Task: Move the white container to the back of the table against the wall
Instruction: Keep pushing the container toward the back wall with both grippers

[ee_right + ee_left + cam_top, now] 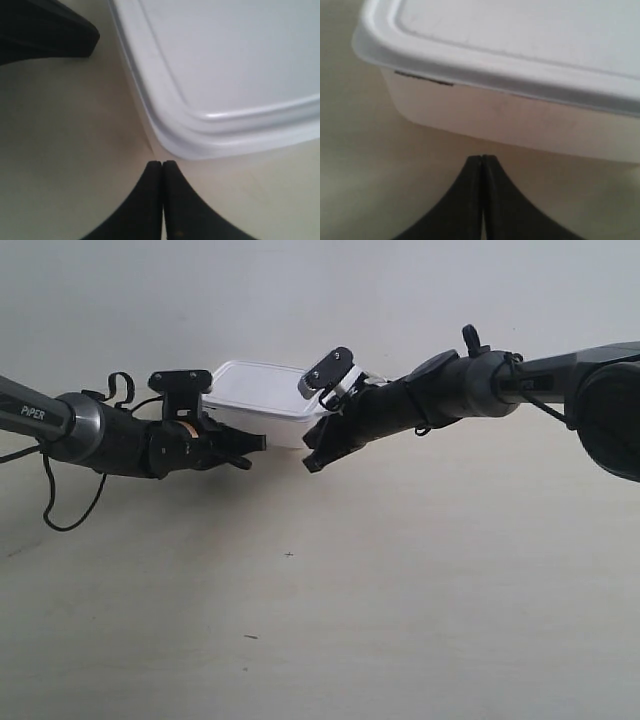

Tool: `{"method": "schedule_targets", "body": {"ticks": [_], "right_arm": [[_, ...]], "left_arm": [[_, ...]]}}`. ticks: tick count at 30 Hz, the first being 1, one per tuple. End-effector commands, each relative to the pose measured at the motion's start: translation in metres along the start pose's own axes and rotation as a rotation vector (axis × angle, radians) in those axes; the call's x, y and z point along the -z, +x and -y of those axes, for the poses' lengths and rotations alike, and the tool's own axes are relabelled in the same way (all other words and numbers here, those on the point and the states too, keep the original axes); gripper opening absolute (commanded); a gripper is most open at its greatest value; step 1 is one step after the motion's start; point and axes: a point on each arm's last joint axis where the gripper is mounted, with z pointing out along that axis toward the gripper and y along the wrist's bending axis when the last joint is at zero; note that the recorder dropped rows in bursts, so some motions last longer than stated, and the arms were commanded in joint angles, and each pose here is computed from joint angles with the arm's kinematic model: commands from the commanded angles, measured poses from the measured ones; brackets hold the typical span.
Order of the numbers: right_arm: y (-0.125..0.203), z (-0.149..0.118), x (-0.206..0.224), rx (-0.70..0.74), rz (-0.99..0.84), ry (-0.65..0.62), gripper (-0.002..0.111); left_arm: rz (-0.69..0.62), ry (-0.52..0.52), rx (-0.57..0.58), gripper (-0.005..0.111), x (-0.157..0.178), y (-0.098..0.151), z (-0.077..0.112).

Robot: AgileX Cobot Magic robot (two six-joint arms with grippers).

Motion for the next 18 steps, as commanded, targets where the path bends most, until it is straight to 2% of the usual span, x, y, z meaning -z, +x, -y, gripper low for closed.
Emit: {"method": "schedule_targets", "body": {"ticks": [1, 11, 15, 18], "right_arm": [[-0.005, 0.0, 0.002, -0.068, 0.049, -0.027, 0.0], [0.0, 0.004, -0.007, -0.122, 0.093, 0.021, 0.0], [-0.002, 0.006, -0.007, -0.117, 0.134, 0.042, 0.0], [-0.005, 0.012, -0.006, -0.124, 0.168, 0.105, 0.0]], "left_arm": [[-0.057, -0.006, -0.002, 0.0, 0.001, 0.003, -0.001], [-0.084, -0.014, 0.02, 0.0, 0.031, 0.001, -0.001], [-0.109, -0.035, 0.102, 0.0, 0.044, 0.007, -0.004], [-0.127, -0.048, 0.147, 0.0, 0.055, 0.012, -0.005]]}}
